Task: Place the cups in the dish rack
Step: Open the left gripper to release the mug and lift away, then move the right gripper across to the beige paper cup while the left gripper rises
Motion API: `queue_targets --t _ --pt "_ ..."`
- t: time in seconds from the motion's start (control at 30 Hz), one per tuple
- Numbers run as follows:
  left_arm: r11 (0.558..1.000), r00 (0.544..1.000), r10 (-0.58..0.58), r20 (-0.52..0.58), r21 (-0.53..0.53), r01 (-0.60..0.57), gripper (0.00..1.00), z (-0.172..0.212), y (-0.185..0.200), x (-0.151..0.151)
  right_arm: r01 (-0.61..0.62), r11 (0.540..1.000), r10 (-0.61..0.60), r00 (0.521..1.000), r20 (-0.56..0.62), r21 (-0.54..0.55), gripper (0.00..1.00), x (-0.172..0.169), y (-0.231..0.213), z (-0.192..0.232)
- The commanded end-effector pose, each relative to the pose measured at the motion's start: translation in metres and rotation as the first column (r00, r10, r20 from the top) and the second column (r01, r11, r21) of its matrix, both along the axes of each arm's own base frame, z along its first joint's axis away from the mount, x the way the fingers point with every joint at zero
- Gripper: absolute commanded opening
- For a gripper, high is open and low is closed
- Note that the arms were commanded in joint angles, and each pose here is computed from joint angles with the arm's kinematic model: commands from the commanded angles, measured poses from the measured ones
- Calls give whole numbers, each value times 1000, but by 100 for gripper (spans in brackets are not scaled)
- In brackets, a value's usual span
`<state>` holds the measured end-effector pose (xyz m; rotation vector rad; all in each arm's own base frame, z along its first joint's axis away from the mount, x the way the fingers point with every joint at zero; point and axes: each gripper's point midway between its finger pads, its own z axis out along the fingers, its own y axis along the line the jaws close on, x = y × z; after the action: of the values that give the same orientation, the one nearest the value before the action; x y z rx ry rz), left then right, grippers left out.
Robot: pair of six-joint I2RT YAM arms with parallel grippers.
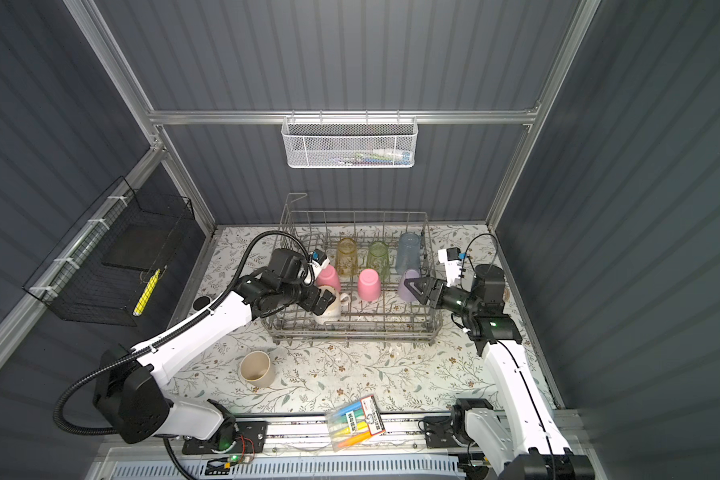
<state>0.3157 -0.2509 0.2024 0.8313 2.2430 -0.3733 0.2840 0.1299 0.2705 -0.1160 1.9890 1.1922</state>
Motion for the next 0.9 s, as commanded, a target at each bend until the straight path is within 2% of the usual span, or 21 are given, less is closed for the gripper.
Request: queue_targets --t 0.0,0.17,0.27,0.47,0.67,0.87 --pt "999 997 36 67 -38 -33 100 33 6 -1 -21 1000 21 999 37 8 61 -3 2 8" --pt "993 986 90 142 -91 -78 100 65 18 -4 -70 998 70 995 75 -5 61 -12 14 17" --pt "983 969 151 194 -136 -126 100 85 29 -5 -132 988 142 981 130 -82 62 -26 36 26" --pt "958 929 262 261 -190 -217 100 109 52 -7 -271 933 331 906 263 -237 62 -63 91 50" --pt "939 914 299 274 -255 -230 99 123 58 -9 -376 842 511 787 346 -388 62 -95 142 56" --pt "906 911 341 231 -341 -252 98 127 73 -3 -480 684 701 641 313 -550 62 -125 203 30"
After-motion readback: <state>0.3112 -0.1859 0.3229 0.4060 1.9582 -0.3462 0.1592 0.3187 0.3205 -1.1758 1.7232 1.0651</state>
